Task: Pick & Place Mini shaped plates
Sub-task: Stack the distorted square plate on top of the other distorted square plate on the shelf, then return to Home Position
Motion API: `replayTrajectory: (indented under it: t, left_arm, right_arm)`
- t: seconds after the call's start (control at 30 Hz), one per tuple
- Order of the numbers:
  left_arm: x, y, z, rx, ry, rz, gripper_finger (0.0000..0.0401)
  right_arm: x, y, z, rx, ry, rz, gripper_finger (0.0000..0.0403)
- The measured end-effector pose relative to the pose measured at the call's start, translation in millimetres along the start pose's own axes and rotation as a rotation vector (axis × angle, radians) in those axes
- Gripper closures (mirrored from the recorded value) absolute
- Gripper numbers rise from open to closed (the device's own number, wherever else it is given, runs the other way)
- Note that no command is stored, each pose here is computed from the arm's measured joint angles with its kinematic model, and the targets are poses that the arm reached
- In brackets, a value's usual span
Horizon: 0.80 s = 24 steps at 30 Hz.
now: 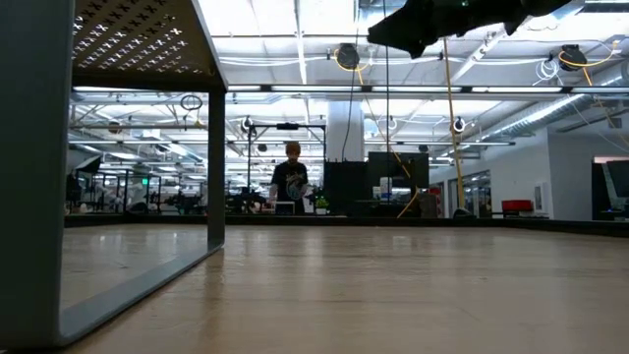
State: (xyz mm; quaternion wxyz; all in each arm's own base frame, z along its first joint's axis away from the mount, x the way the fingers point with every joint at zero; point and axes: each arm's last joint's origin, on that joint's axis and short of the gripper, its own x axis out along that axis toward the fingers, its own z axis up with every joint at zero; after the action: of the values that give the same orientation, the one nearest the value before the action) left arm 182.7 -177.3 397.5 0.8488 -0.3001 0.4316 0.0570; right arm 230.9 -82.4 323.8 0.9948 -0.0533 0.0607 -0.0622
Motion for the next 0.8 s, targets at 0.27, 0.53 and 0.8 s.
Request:
replayTrajectory:
  t: [0.27,0.53,0.8]
  left_arm:
    - [-110.2,52.5,34.4,0.408,-0.552,-0.117,0.0203]
    - [-155.2,138.7,25.2,0.58,-0.682,0.043,0.0199]
    - [-109.8,201.5,-12.5,0.449,-0.823,-0.039,0.0214]
  right_arm:
    - [-41.2,6.7,22.8,0.053,-0.082,-0.01,0.0277]
    - [-102.0,20.5,21.6,0.059,0.015,-0.009,0.0277]
    - [-115.9,33.7,-16.3,0.116,-0.06,0.102,0.0277]
